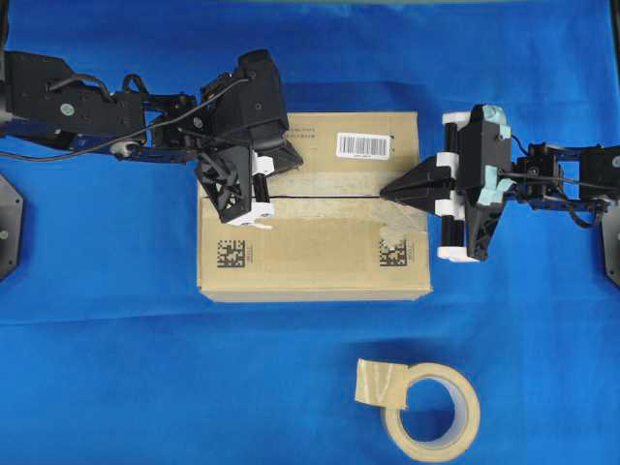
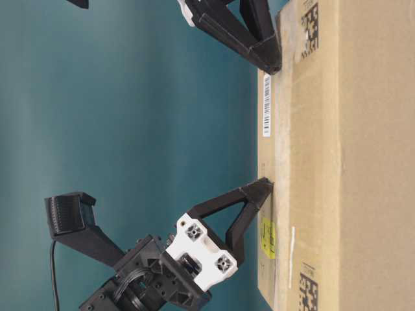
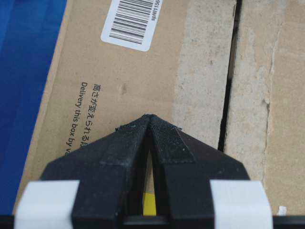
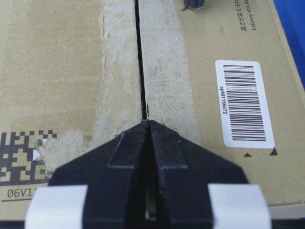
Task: Close the cardboard box.
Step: 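Press both grippers down along the closed flap seam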
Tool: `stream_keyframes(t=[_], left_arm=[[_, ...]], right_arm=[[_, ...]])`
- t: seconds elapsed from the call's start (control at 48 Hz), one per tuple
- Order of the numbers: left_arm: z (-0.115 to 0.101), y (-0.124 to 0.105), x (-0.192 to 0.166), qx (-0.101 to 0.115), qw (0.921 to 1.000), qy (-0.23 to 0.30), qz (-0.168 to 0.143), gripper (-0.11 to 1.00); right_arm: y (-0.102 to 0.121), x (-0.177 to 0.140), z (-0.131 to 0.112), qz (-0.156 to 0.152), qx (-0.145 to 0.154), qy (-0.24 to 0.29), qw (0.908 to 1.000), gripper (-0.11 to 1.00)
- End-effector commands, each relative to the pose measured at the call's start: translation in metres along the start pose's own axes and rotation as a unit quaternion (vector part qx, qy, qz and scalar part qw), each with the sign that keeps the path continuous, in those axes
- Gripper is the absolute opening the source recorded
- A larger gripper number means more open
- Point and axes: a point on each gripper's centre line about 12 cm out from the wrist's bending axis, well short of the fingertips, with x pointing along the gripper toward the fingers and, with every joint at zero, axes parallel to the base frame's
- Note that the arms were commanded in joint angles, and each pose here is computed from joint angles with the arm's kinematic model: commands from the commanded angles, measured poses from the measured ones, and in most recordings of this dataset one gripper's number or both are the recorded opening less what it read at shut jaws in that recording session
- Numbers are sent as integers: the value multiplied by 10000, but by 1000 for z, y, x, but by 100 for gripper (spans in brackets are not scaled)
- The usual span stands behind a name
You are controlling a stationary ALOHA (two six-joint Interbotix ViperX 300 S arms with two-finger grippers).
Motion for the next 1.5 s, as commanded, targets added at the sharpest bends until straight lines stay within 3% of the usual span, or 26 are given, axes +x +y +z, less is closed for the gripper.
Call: stream_keyframes(t=[0.0, 0.209, 0.334, 0.459, 0.584, 0.73, 1.168, 1.48], left_arm=[[9, -3, -8, 7, 9998, -198, -31, 0], [8, -7, -12, 33, 9990, -434, -72, 0], [5, -14, -21, 100, 9957, -913, -153, 0], [-4, -17, -36, 129, 9871, -1580, -216, 0], [-16, -19, -54, 143, 9738, -2255, -271, 0], [-35, -18, -64, 145, 9631, -2670, -290, 0], [-74, -22, -62, 209, 9546, -2946, -394, 0], [-90, -23, -57, 237, 9586, -2804, -424, 0]], right_arm=[[0, -1, 4, -1, 4, -77, 10000, 0], [0, -1, 1, -3, -4, -62, 10000, 0], [-1, -1, -1, -7, -4, -32, 10000, 0], [-1, -1, -1, -6, -4, -39, 10000, 0], [-1, -1, 0, -6, 3, -78, 10000, 0], [-1, -1, 1, -5, 3, -116, 9999, 0], [-1, -1, 2, -3, 3, -154, 9999, 0], [-1, -1, 3, -2, 11, -162, 9999, 0]])
